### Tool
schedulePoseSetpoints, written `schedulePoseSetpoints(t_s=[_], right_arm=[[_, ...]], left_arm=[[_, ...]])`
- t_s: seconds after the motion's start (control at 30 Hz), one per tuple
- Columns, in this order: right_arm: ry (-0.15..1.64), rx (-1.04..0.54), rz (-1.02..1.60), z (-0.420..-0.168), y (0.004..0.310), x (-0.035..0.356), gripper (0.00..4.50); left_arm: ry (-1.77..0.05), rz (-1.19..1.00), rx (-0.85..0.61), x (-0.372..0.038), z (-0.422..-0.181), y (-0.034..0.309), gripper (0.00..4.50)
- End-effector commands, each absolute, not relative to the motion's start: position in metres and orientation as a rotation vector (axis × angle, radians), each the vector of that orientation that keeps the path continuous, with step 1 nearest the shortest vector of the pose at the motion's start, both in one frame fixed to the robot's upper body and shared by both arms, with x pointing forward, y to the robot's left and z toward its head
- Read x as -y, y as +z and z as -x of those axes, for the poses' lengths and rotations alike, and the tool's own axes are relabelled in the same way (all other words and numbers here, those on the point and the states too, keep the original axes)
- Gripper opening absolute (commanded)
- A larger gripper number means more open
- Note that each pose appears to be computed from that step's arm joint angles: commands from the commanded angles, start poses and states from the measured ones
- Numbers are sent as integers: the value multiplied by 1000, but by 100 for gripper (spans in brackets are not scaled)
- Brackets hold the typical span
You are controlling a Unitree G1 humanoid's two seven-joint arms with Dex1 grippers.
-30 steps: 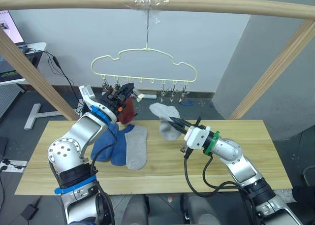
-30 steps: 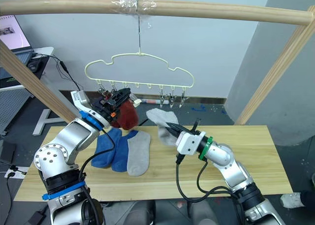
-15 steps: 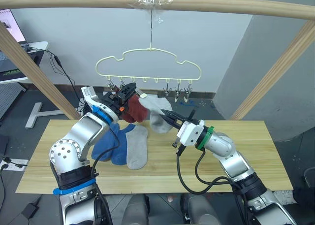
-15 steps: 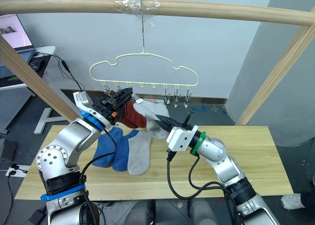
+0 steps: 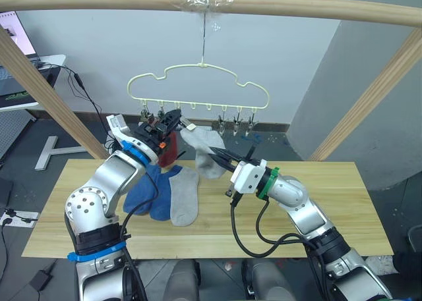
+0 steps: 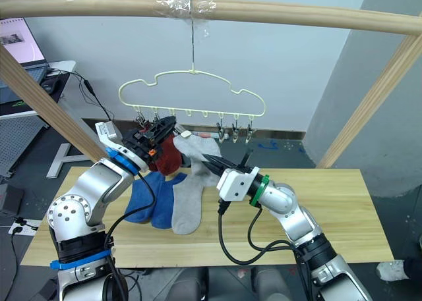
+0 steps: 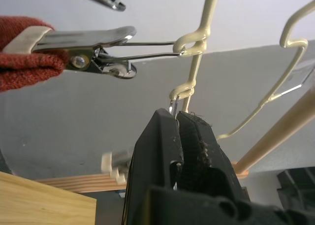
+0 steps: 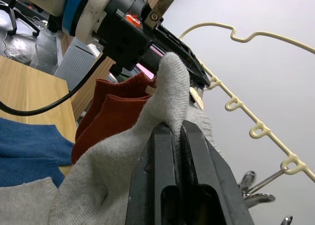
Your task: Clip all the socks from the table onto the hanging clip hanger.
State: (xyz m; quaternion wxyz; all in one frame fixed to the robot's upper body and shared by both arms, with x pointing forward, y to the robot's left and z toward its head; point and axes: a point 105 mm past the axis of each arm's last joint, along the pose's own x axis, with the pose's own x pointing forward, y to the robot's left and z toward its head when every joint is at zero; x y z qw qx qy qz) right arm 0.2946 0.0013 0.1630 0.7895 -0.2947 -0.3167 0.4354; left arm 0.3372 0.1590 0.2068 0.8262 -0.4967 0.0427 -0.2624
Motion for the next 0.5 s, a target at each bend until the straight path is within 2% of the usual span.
schedulePoseSetpoints(t_s=[0.03,0.07,0.2,0.33,0.4,0.5], right_arm=[[939,737,634,-291,174,-4,0],[939,735,634,-292,174,-4,0],[941,729,633,-293,174,-3,0],[958,669,605,-295,168,-2,0],[973,594,559,-299,163,-1,0],[1001,484,502,-303,155,0,67]], left_arm=[[-607,1034,-34,-158,-329,219,66],[-618,1036,-33,-157,-328,220,83],[-614,1002,-39,-159,-328,219,218],[-601,873,-105,-161,-324,208,343],[-627,707,-149,-159,-313,204,343],[-608,361,-206,-162,-302,190,346]])
